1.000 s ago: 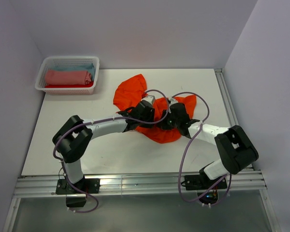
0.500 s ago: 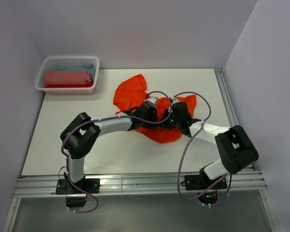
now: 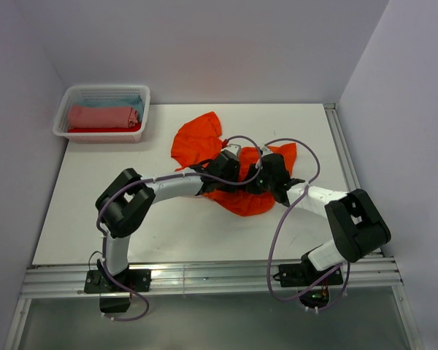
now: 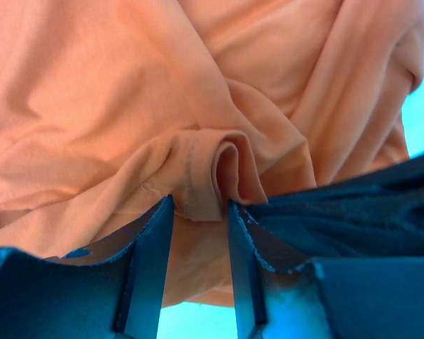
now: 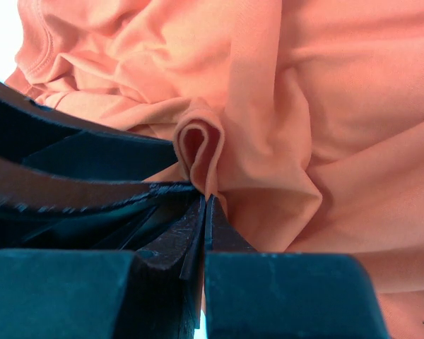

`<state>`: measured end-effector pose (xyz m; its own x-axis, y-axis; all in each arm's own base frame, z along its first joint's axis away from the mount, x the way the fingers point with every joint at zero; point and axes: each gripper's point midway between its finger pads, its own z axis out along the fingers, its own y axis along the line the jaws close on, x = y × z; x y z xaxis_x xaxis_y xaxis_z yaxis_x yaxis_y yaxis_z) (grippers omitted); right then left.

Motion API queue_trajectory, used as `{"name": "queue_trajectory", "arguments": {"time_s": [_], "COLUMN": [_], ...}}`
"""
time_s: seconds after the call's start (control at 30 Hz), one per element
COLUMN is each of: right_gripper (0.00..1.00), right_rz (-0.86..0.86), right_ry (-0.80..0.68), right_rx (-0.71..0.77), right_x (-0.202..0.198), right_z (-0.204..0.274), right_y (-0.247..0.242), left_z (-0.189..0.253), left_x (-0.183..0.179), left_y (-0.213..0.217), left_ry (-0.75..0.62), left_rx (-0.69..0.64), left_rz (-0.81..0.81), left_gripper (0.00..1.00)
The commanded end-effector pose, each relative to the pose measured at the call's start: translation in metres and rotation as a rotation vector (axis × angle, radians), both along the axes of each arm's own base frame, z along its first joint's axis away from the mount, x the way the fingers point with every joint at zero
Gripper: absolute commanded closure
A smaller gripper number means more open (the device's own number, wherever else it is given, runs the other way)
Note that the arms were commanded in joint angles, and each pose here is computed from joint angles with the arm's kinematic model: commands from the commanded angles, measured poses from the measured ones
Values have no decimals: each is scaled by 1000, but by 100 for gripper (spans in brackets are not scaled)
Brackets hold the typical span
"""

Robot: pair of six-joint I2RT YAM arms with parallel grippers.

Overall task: Roll the t-shirts
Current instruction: Flatten the tshirt

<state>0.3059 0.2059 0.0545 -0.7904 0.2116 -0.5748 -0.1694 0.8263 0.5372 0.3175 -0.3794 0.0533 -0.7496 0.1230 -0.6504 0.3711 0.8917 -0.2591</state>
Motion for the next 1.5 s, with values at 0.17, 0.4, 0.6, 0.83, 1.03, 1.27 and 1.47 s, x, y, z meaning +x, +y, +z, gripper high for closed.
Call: {"name": "queue_trajectory", "arguments": {"time_s": [0.17, 0.4, 0.6, 0.83, 1.03, 1.27, 1.47], "right_gripper": [100, 100, 69, 55, 49, 34, 34], "right_rz": [2, 17, 62, -48, -287, -390, -397], "right_ry": [-22, -39, -80, -104, -94, 43, 106], "right_rx": [23, 25, 58, 24, -40, -30, 37], "right_x": [3, 2, -4, -3, -4, -31, -42], "right_z": [3, 7, 17, 21, 36, 20, 8], "right_y": [1, 1, 9, -11, -58, -77, -71], "left_z": [9, 41, 81, 86, 103, 162, 196], "left_x": [17, 15, -19, -56, -89, -118, -132], "left_y": [0, 29, 69, 142, 206, 283, 327], "left_ry": [-54, -80, -74, -45, -63, -214, -322], "left_rx": [52, 125, 148, 235, 179, -116, -294], "left_rz": [51, 130, 177, 372, 574, 816, 934], "left_gripper": [79, 100, 100, 100, 100, 100, 100]}}
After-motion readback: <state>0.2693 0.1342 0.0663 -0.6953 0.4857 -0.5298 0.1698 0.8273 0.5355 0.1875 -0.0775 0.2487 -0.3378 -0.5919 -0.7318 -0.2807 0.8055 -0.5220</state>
